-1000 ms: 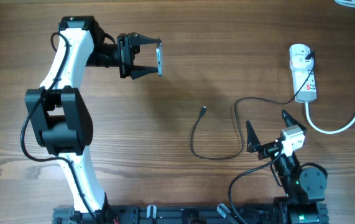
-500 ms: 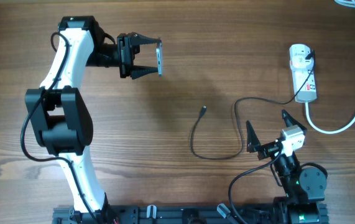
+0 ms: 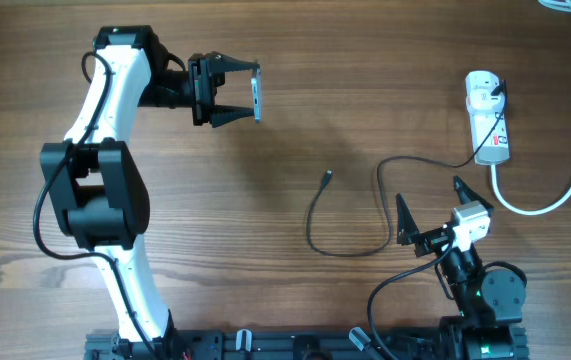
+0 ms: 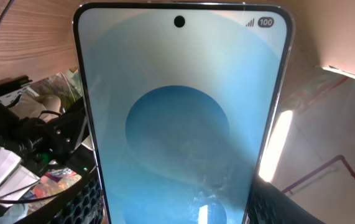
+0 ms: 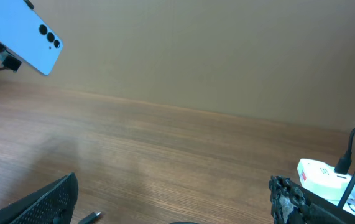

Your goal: Plug charger to phone and switch on socket

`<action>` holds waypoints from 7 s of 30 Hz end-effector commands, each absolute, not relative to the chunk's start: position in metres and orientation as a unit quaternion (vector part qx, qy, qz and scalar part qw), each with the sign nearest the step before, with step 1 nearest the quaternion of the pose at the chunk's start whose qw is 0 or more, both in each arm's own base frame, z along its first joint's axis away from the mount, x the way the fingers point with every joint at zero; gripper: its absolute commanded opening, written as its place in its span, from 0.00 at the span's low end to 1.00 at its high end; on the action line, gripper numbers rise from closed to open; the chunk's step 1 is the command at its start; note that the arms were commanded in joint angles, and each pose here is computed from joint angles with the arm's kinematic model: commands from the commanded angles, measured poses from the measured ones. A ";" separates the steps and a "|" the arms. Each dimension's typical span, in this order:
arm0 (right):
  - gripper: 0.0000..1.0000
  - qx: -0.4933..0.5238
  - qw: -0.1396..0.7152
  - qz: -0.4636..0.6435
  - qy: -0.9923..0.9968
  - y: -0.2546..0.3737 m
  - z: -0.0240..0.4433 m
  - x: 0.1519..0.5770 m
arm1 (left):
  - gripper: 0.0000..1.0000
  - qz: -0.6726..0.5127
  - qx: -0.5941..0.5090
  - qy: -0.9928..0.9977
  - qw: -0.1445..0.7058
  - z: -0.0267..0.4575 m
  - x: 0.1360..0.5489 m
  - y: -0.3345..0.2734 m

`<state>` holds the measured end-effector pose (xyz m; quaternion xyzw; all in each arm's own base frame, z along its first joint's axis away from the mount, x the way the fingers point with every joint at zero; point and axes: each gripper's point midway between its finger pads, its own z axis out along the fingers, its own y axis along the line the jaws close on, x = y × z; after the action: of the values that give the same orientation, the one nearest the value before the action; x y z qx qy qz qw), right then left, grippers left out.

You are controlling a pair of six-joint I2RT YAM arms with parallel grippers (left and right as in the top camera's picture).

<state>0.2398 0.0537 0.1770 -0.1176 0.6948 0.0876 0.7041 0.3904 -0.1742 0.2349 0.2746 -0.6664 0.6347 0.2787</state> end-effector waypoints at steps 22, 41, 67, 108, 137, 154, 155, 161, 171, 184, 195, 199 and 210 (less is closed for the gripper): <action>1.00 -0.077 0.685 0.206 0.695 0.072 0.181 0.233 | 0.63 0.660 0.254 -0.659 0.257 0.261 0.387 -0.174; 1.00 0.168 0.427 0.733 0.502 0.106 0.300 0.177 | 0.63 0.660 0.255 -0.658 0.258 0.261 0.387 -0.174; 1.00 -0.040 0.390 0.338 0.856 0.113 0.345 0.244 | 0.64 0.660 0.255 -0.658 0.258 0.261 0.387 -0.174; 1.00 -0.182 0.323 0.152 0.916 0.296 0.328 0.295 | 0.64 0.646 0.222 -0.678 0.272 0.256 0.374 -0.201; 0.63 -0.075 0.351 0.016 0.933 0.299 0.258 0.365 | 0.64 0.640 0.214 -0.689 0.264 0.252 0.375 -0.201; 0.57 -0.056 0.333 0.034 0.941 0.300 0.254 0.359 | 0.64 0.641 0.213 -0.691 0.259 0.249 0.383 -0.201; 0.56 -0.056 0.333 0.034 0.941 0.301 0.254 0.359 | 0.64 0.641 0.213 -0.691 0.259 0.249 0.383 -0.201; 0.44 -0.063 0.342 0.038 0.937 0.304 0.257 0.362 | 0.64 0.638 0.220 -0.689 0.265 0.249 0.383 -0.201; 0.33 -0.064 0.339 0.049 0.937 0.308 0.257 0.361 | 0.65 0.640 0.217 -0.689 0.262 0.249 0.383 -0.201; 0.22 -0.055 0.339 0.053 0.938 0.308 0.257 0.361 | 0.66 0.640 0.217 -0.690 0.262 0.249 0.383 -0.201; 0.12 -0.053 0.339 0.053 0.938 0.308 0.257 0.361 | 0.66 0.640 0.217 -0.689 0.262 0.249 0.383 -0.201; 0.09 -0.049 0.338 0.054 0.938 0.308 0.257 0.361 | 0.68 0.640 0.217 -0.690 0.262 0.249 0.383 -0.201; 0.04 0.072 0.350 0.071 0.931 0.298 0.260 0.367 | 1.00 0.640 0.217 -0.690 0.262 0.249 0.383 -0.201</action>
<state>0.3588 0.3020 0.2522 -0.0119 0.9421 0.0583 0.3301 0.3887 -0.1996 0.2285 0.2346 -0.6913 0.6255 0.2752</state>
